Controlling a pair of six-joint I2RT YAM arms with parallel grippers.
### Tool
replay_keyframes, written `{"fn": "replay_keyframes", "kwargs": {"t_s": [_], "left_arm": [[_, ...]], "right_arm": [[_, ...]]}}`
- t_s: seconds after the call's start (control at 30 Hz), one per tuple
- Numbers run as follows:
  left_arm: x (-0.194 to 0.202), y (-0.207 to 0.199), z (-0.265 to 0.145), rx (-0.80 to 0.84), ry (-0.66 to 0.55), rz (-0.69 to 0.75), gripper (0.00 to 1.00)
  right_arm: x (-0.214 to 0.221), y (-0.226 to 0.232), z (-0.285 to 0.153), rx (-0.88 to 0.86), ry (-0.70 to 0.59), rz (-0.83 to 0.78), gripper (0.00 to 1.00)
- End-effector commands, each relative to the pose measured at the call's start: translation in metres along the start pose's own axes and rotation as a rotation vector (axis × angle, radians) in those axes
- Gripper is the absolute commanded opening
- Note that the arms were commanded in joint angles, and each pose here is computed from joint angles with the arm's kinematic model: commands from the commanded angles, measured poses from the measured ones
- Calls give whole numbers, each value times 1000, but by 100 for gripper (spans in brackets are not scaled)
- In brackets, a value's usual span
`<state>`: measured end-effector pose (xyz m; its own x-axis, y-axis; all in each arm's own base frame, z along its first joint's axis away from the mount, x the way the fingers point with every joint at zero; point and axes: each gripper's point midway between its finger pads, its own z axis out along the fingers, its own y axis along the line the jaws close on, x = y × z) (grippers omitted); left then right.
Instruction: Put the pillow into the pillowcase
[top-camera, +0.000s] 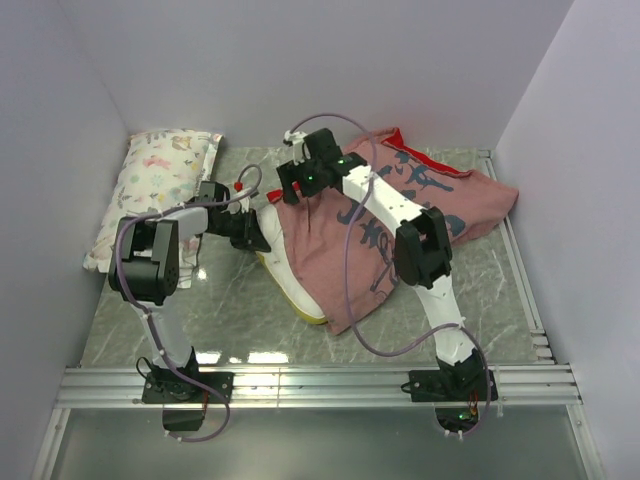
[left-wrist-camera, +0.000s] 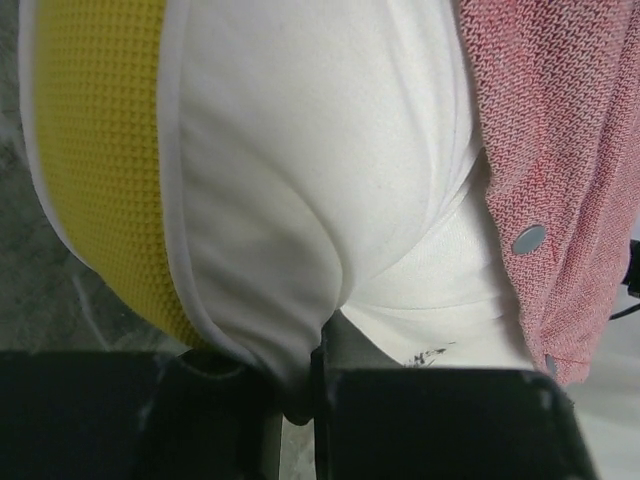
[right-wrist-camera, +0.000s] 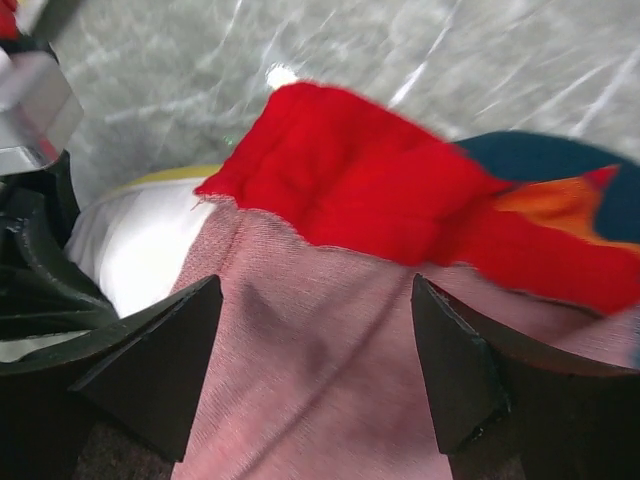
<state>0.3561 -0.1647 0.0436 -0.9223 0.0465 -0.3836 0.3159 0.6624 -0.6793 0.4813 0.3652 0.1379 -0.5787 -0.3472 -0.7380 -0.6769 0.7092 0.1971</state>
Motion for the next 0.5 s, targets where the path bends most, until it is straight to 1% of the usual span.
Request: {"fn": "replay_keyframes", "kwargs": {"t_s": [0.0, 0.07, 0.1, 0.17, 0.2, 0.23, 0.27, 0.3, 0.33, 0.37, 0.4, 0.43, 0.47], "left_arm": [[0, -8, -5, -3, -15, 67, 4], [0, -9, -5, -5, -26, 75, 4], [0, -9, -6, -6, -30, 78, 4], [-3, -10, -6, -6, -43, 88, 2], [-4, -11, -7, -5, -50, 91, 2], [-4, -12, -7, -5, -57, 94, 1], [-10, -13, -8, -2, -79, 111, 0], [-12, -16, -9, 3, -89, 115, 1], [-16, -20, -11, 18, -102, 123, 0], [-23, -25, -12, 39, -129, 146, 0], [-29, -34, -16, 62, -156, 155, 0], [-34, -41, -19, 84, -181, 168, 0], [-38, -53, -23, 134, -201, 183, 0]], "right_arm": [[-24, 4, 5, 59, -90, -50, 84], [-24, 1, 11, 100, -94, -50, 83], [-14, -4, 21, 110, -63, -41, 82], [-13, -3, 27, 114, -57, -30, 74], [-8, -1, 31, 98, -43, -26, 67], [-6, 3, 32, 74, -40, -25, 48], [-3, 6, 32, 51, -33, -23, 38], [-5, 23, 29, -34, -35, 4, 27], [-9, 34, 23, -89, -39, 37, 10], [-11, 49, 18, -159, -38, 60, 3], [-26, 65, 0, -225, -68, 79, 0], [-38, 96, -18, -386, -88, 129, 0], [-38, 107, -27, -448, -87, 169, 0]]}}
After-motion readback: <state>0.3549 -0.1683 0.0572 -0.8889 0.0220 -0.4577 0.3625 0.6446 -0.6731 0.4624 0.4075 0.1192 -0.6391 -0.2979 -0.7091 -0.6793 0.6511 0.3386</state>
